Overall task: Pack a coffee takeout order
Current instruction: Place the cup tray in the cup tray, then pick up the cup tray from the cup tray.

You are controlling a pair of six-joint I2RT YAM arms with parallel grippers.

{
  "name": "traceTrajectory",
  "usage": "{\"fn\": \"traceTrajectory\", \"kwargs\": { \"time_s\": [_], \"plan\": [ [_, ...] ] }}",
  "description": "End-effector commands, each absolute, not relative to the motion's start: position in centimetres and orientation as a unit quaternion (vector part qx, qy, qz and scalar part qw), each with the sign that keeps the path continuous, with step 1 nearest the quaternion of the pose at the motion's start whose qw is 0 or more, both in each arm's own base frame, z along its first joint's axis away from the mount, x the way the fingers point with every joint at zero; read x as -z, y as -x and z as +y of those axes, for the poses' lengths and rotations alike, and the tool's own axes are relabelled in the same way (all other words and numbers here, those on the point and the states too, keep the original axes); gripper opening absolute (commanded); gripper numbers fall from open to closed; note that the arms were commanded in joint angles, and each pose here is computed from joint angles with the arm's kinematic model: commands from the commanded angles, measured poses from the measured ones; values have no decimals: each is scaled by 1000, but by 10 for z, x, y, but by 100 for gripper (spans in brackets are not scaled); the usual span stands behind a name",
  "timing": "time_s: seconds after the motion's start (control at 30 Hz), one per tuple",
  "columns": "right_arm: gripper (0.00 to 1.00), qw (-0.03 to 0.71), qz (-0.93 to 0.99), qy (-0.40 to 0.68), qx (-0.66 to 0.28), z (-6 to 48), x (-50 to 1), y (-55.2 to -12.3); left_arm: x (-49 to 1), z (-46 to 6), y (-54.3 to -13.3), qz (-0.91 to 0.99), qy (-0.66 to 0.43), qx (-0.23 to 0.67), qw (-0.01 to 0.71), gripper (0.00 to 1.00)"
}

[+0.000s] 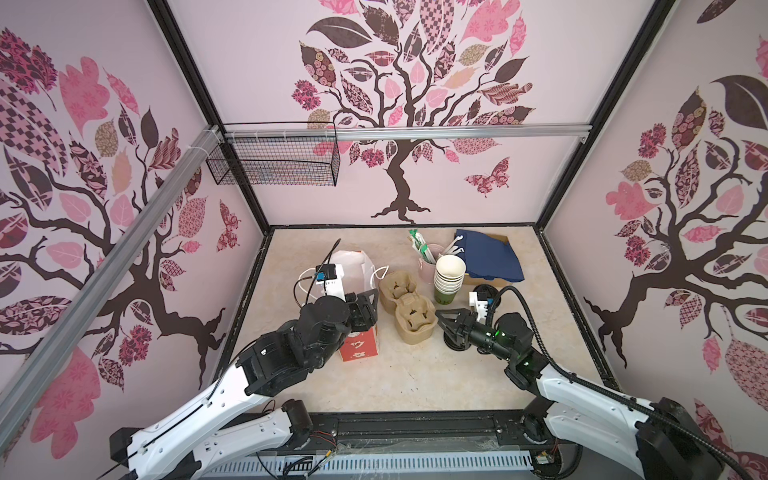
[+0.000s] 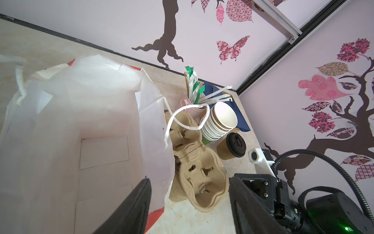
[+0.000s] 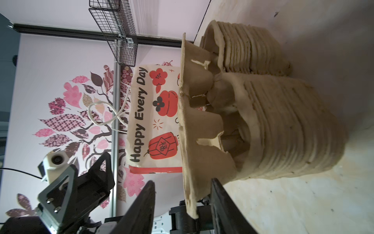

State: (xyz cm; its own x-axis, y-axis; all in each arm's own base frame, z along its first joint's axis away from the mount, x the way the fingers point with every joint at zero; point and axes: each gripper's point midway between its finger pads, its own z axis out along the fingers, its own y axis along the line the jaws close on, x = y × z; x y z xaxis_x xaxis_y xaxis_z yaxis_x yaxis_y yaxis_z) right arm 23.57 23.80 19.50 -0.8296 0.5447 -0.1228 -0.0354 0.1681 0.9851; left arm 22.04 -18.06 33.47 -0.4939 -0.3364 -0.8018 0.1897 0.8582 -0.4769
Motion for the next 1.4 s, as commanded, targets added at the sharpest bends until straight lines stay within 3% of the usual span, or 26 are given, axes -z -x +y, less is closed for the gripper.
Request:
{"fn": "traceTrajectory", "kwargs": {
  "time_s": [0.0, 0.13, 0.37, 0.57, 0.83, 1.1, 1.37],
  "plan": [
    [52, 263, 765, -162, -565, 231, -193, -242, -334, -174, -221, 822, 43, 246, 512, 65],
    [60, 291, 815, -146, -480, 215, -180, -245, -338, -167, -222, 819, 43, 236, 522, 65],
    [60, 366, 881, -28, -298, 183, -214, -253, -353, -138, -219, 813, 52, 192, 547, 67],
    [60, 348, 913, 131, -172, 212, -246, -256, -380, -91, -207, 790, 78, 156, 588, 71],
    [60, 253, 939, 210, -97, 240, -218, -267, -362, -54, -190, 791, 105, 138, 587, 72],
    [57, 219, 947, 223, -73, 261, -192, -284, -344, -44, -182, 792, 119, 149, 579, 72],
    [39, 188, 954, 225, -56, 271, -177, -293, -345, -45, -183, 793, 116, 147, 580, 72]
  ]
}}
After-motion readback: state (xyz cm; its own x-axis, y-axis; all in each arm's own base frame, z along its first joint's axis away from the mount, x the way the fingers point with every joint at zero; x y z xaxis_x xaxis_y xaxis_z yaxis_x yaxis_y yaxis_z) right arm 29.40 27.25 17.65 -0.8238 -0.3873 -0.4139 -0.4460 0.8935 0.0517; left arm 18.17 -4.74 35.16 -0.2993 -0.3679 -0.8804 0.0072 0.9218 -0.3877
